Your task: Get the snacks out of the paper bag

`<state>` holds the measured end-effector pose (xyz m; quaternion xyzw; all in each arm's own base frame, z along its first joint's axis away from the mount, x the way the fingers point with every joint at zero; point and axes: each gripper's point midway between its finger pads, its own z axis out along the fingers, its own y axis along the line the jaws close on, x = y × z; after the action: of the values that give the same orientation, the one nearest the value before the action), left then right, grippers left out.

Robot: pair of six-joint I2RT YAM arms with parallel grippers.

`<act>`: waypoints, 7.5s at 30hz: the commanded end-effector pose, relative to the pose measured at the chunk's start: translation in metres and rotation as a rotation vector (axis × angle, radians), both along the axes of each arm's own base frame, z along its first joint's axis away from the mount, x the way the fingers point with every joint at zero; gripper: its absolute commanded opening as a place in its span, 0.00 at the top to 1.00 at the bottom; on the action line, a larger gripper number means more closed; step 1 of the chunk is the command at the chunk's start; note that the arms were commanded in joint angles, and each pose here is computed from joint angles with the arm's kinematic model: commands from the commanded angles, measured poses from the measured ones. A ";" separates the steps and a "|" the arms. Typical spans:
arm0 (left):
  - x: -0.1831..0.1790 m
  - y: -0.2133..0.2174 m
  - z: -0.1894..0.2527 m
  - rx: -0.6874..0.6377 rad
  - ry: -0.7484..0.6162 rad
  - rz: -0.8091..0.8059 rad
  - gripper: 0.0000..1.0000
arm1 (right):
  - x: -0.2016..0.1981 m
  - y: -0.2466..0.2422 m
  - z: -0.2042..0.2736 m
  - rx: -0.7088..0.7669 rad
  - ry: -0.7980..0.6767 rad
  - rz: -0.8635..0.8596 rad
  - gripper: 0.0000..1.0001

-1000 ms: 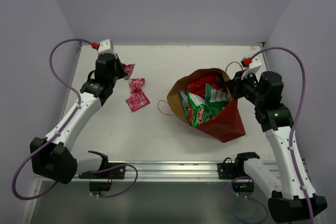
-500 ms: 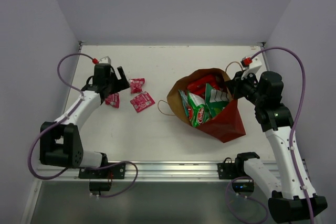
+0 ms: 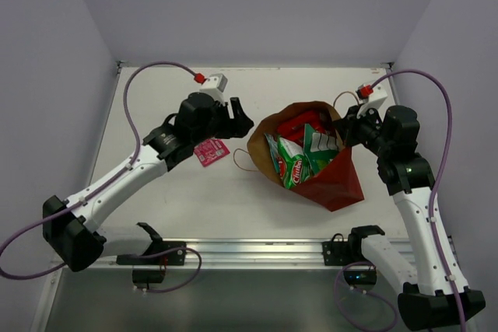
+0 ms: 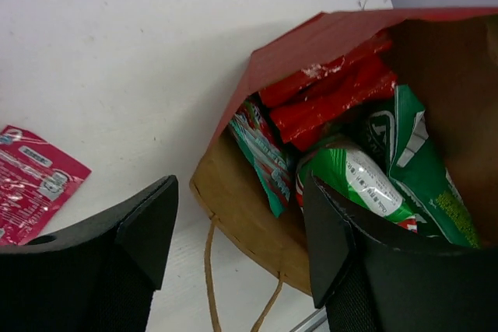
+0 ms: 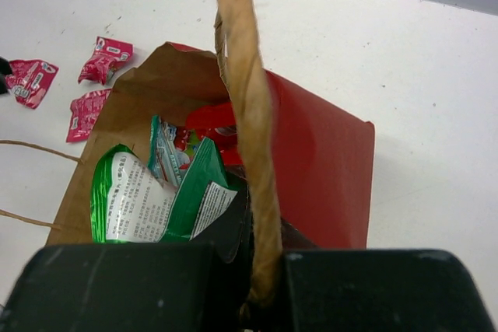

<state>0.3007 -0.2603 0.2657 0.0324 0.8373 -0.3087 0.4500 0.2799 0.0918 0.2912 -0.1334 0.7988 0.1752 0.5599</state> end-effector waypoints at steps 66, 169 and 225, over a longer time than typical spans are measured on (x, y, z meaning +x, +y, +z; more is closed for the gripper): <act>0.191 0.191 -0.049 0.044 -0.096 0.413 1.00 | 0.004 0.001 0.043 0.026 -0.207 -0.024 1.00; 0.050 -0.125 -0.059 0.369 -0.263 -0.249 0.40 | -0.002 0.057 0.033 0.071 -0.085 0.306 1.00; 0.155 0.299 0.006 0.530 -0.067 0.844 1.00 | 0.025 -0.003 0.010 0.007 -0.039 -0.109 1.00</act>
<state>0.4330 -0.0003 0.2504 -0.1364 0.8587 0.0772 0.4879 0.3017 0.0856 0.2727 -0.0846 0.8242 0.1340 0.5436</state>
